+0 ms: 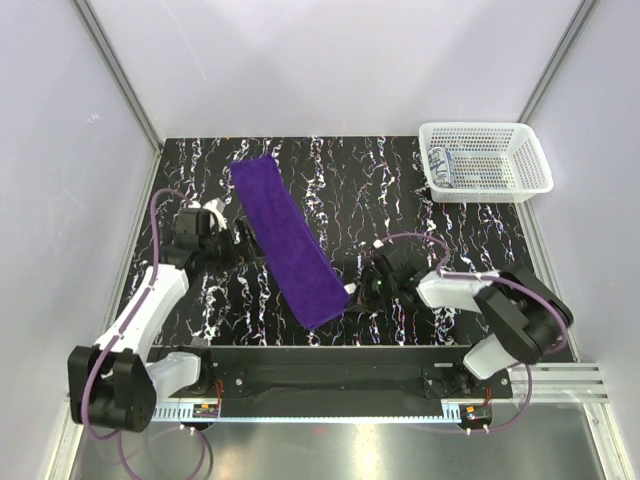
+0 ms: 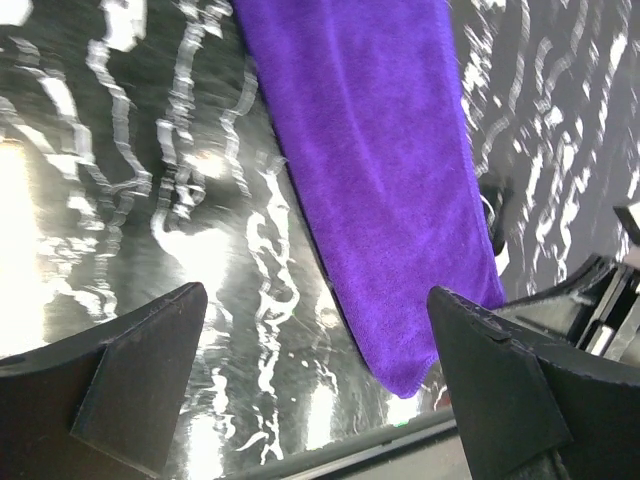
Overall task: Roll the towels
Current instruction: Roll the towel
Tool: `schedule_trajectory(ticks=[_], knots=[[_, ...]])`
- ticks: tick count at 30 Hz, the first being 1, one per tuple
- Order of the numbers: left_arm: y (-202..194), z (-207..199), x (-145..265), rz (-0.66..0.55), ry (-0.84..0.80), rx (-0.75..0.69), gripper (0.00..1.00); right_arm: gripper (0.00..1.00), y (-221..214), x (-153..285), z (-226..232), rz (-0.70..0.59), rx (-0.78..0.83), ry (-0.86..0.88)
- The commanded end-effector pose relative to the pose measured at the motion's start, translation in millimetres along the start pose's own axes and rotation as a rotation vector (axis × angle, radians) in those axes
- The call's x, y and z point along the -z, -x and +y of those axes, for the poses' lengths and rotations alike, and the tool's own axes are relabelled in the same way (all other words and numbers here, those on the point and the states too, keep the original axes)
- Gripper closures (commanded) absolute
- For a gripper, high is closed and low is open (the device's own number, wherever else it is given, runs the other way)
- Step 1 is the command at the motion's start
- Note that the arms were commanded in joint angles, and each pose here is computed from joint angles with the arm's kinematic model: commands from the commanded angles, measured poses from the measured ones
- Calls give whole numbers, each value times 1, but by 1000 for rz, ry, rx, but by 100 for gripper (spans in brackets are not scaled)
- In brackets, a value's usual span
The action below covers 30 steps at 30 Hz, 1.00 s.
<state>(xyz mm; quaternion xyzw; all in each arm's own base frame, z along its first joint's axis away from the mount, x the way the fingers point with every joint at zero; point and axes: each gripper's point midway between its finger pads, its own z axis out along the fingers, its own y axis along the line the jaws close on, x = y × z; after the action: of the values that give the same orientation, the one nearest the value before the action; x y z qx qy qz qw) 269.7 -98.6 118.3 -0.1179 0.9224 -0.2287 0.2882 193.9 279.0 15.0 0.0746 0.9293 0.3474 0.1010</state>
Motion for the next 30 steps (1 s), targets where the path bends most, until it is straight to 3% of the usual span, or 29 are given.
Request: schedule_trajectory(ticks=[1,8,18,24,30], knots=[[-8,-32,3,-23,-109,-57,1,92,-13,19,-14,-2,4,-61],[-43,-79,-5,13,-267,-97,1,92,-19,49,-11,-22,8,-68],[-110,-169,6,104,-633,-208,2,94,-1,57,14,-39,-16,-91],[-142,-180,5,142,-713,-247,2,99,9,47,30,-6,-49,-103],[-143,-175,0,127,-692,-246,2,100,25,39,45,5,-48,-129]])
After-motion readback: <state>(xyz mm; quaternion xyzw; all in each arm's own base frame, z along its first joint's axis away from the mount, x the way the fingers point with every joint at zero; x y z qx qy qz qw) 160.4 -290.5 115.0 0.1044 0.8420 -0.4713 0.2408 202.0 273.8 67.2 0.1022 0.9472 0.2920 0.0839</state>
